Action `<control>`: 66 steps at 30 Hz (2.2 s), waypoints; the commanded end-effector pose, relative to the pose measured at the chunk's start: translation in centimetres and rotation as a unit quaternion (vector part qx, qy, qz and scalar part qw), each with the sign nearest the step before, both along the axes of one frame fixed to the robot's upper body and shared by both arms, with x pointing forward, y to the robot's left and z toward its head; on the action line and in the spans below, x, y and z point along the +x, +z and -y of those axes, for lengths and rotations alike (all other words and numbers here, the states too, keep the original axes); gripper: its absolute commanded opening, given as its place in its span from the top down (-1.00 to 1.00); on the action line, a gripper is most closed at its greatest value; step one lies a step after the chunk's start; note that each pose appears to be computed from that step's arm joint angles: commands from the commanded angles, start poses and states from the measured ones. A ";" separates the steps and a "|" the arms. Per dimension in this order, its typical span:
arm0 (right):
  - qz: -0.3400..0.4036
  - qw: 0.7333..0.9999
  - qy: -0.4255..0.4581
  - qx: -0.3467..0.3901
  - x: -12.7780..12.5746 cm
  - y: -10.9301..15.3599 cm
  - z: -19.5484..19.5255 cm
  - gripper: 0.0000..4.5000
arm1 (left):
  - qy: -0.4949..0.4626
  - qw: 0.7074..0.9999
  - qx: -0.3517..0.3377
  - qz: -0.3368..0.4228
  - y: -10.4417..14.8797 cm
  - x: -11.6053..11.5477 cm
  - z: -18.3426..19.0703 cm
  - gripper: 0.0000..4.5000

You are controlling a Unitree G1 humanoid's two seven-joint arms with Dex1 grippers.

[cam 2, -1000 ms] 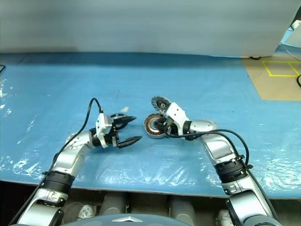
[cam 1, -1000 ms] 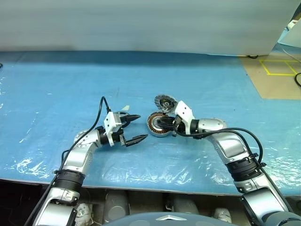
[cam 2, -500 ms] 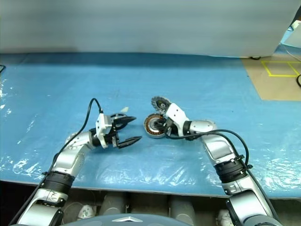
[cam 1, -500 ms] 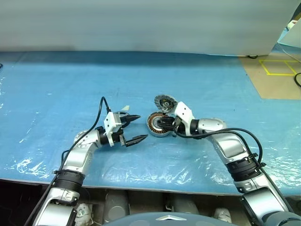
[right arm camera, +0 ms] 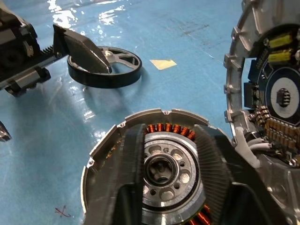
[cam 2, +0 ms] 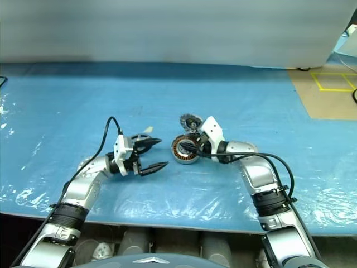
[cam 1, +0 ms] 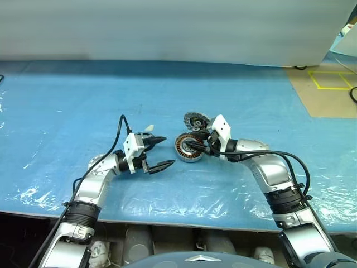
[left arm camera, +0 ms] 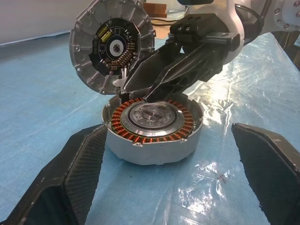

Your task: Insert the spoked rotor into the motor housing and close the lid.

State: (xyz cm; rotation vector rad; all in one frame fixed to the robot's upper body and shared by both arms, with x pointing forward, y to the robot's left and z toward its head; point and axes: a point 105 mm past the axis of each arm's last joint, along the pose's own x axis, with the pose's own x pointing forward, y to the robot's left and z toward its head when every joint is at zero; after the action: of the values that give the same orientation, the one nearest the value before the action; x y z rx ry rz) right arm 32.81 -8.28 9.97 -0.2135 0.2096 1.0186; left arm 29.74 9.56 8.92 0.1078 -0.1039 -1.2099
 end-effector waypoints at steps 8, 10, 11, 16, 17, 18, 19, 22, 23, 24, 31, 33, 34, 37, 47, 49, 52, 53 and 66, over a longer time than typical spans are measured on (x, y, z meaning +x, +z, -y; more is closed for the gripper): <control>0.005 1.000 0.000 -0.013 -0.4 -1.2 -1.3 0.99 | -0.002 1.000 -0.001 0.017 0.7 0.0 0.2 -1.00; 0.000 1.000 -0.002 -0.020 -0.5 -1.6 -1.4 0.99 | 0.000 1.000 -0.001 0.017 0.7 0.0 0.1 -1.00; -0.003 1.000 -0.003 -0.026 -0.6 -2.0 -1.4 0.99 | 0.000 1.000 -0.001 0.018 0.7 0.0 0.1 -1.00; -0.028 0.998 -0.005 -0.054 -1.1 -3.8 -0.7 0.99 | 0.001 1.000 -0.001 0.018 0.7 -0.1 0.1 -1.00; -0.034 0.997 -0.004 -0.062 -1.2 -4.2 -0.3 0.99 | 0.001 1.000 -0.001 0.018 0.7 -0.1 0.1 -1.00; -0.037 0.997 -0.004 -0.068 -1.4 -4.5 0.0 0.99 | 0.001 1.000 -0.001 0.018 0.7 -0.1 0.1 -1.00; -0.041 0.997 -0.004 -0.072 -1.5 -4.7 0.2 0.99 | 0.001 1.000 -0.001 0.018 0.7 -0.1 0.1 -1.00; -0.057 0.995 -0.002 -0.085 -2.0 -5.2 1.2 0.99 | 0.001 1.000 -0.001 0.018 0.7 0.0 0.1 -1.00; -0.059 0.995 -0.004 -0.086 -2.0 -5.3 1.5 0.99 | 0.001 1.000 0.000 0.018 0.7 0.0 0.1 -1.00; -0.061 0.994 -0.006 -0.086 -2.0 -5.4 1.6 0.99 | 0.000 1.000 0.000 0.018 0.7 0.0 0.1 -1.00; -0.075 0.993 -0.013 -0.094 -2.3 -6.1 2.0 0.99 | -0.003 1.000 0.000 0.017 0.7 0.0 0.2 -1.00; -0.079 0.993 -0.006 -0.085 -2.6 -6.0 1.4 0.99 | -0.003 1.000 0.001 0.017 0.7 0.0 0.2 -1.00; -0.081 0.993 -0.001 -0.083 -2.7 -6.0 1.2 0.99 | -0.003 1.000 0.001 0.016 0.7 0.0 0.1 -1.00; -0.092 0.992 0.016 -0.089 -3.3 -6.3 0.9 0.99 | -0.002 1.000 0.003 0.016 0.6 0.0 0.1 -1.00; -0.099 0.986 0.015 -0.136 -3.3 -7.1 1.6 0.99 | -0.005 1.000 0.003 0.017 0.7 0.0 0.2 -1.00; -0.106 0.985 0.021 -0.133 -3.5 -7.1 1.5 0.99 | -0.005 1.000 0.003 0.017 0.7 0.0 0.2 -1.00; -0.122 0.982 0.037 -0.137 -4.2 -7.4 1.5 0.99 | -0.005 1.000 0.003 0.017 0.6 0.0 0.3 -1.00; -0.125 0.982 0.039 -0.138 -4.4 -7.4 1.5 0.99 | -0.005 1.000 0.003 0.017 0.6 0.0 0.3 -1.00; -0.168 0.972 0.062 -0.153 -5.9 -8.1 1.6 0.99 | -0.003 1.000 0.003 0.016 0.6 0.1 0.4 -1.00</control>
State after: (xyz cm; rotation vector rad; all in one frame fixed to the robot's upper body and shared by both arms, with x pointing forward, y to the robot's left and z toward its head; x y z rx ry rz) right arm 29.87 -9.19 7.37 -0.3812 0.4024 1.1006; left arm 29.73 9.43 8.75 0.1109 -0.0971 -1.2077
